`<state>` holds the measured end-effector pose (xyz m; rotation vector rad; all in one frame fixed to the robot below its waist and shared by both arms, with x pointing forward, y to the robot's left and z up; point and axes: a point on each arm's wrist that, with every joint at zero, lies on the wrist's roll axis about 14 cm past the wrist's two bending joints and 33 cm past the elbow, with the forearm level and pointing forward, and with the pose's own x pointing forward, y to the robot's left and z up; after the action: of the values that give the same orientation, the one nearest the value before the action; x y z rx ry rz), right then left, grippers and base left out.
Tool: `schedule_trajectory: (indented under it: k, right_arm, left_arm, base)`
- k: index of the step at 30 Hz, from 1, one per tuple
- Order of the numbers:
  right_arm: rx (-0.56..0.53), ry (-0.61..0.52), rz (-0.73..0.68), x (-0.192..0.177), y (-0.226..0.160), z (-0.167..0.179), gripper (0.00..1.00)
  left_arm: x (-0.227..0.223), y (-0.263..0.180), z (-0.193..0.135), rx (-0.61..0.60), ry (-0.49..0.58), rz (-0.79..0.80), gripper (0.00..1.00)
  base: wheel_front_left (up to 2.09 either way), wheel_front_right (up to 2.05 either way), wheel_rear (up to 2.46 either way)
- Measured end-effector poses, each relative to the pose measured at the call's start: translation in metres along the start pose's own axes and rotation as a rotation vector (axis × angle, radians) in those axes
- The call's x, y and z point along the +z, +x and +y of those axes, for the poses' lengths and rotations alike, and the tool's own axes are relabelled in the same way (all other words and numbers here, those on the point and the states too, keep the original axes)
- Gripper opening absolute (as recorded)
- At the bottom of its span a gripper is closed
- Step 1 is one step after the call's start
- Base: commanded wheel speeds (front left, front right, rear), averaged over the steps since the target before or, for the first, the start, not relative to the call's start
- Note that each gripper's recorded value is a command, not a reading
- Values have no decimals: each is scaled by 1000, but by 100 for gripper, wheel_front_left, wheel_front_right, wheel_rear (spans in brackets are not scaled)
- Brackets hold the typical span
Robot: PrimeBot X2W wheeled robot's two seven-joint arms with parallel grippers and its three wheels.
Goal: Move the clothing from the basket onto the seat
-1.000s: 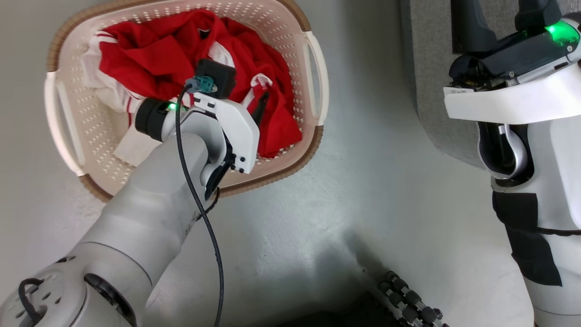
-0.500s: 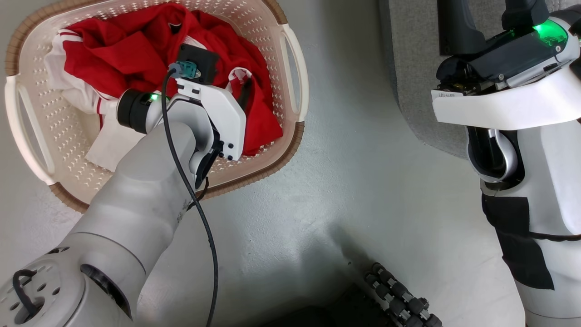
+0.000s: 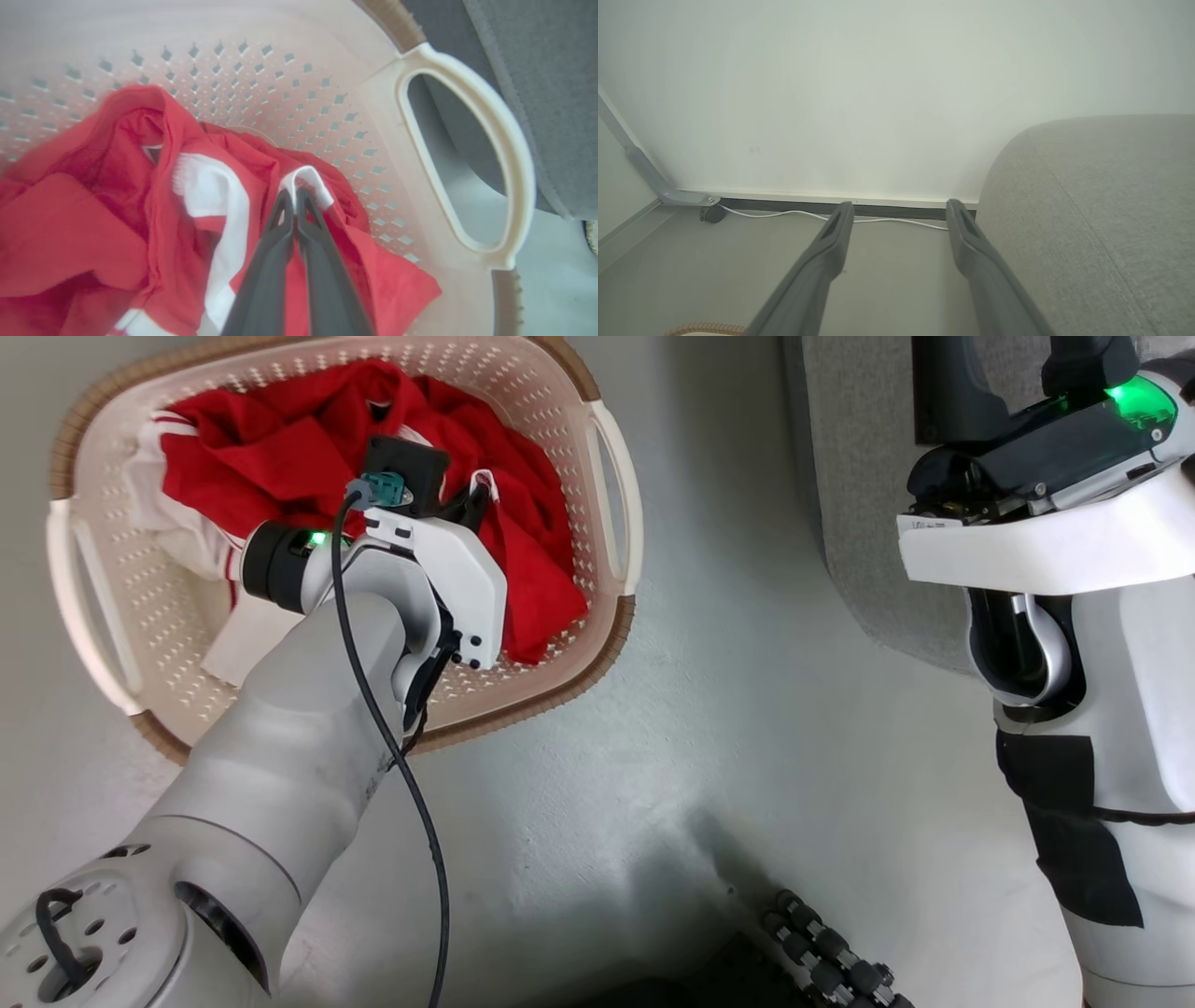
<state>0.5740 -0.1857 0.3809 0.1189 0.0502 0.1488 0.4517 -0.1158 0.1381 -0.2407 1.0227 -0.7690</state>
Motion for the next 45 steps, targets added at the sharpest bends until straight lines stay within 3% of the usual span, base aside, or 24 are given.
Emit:
schedule_trajectory:
  k: [11, 36, 45]
  right_arm:
    - [-1, -6, -42, 36, -10, 2, 100]
    - [-8, 2, -34, 83, -97, 27, 100]
    - [-3, 12, -39, 91, -129, 44, 100]
  left_arm:
    - [18, -45, -10, 26, 35, -95, 0]
    - [76, -195, -65, 113, 134, -400, 0]
    - [108, -253, -90, 132, 239, -571, 0]
  base:
    - [0, 0, 0]
    - [0, 0, 0]
    - [0, 0, 0]
